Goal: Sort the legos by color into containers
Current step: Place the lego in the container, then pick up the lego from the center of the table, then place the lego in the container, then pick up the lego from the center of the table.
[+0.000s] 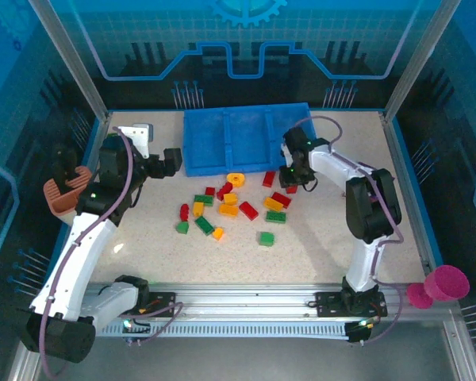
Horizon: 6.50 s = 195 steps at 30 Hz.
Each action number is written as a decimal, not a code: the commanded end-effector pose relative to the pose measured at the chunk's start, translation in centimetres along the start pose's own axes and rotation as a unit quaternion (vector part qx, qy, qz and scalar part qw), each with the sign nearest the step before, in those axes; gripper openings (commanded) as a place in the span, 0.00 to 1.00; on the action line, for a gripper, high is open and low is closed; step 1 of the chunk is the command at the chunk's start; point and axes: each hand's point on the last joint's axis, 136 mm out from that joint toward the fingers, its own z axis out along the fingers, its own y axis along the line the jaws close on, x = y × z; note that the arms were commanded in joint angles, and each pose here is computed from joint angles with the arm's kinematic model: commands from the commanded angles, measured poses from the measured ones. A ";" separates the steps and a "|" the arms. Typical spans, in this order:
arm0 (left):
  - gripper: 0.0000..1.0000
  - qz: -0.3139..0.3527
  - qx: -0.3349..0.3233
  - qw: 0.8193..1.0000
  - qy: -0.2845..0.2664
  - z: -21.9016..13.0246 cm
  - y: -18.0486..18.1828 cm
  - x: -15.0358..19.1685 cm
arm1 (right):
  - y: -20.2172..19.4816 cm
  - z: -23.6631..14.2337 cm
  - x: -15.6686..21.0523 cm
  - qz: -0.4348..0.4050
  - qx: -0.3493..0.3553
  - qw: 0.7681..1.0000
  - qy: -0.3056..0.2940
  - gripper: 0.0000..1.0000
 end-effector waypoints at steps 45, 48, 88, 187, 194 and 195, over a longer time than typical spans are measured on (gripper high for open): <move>0.99 0.018 0.122 0.986 -0.110 -1.8 -4.2 -2.4 | 11.8 0.2 -19.5 -0.241 -0.022 0.945 -0.220 0.50; 0.99 0.012 0.197 0.972 -0.125 -2.0 -6.4 -1.3 | 11.8 -1.6 -19.7 -0.236 -0.024 0.943 -0.233 0.52; 0.54 0.036 -0.094 0.940 0.325 8.4 -4.3 23.5 | 3.1 -6.8 -1.4 -0.092 0.006 0.984 -0.152 0.63; 0.57 0.029 -0.045 0.977 0.207 6.5 -2.5 10.0 | 1.9 -2.4 6.0 -0.034 -0.013 0.999 -0.039 0.68; 0.59 0.038 -0.035 0.976 0.211 4.1 -2.3 10.6 | 3.4 -1.1 11.1 0.037 -0.055 0.998 0.022 0.71; 0.59 0.039 -0.033 0.976 0.214 4.0 -2.3 10.6 | 3.6 -0.9 11.5 0.049 -0.059 0.997 0.027 0.74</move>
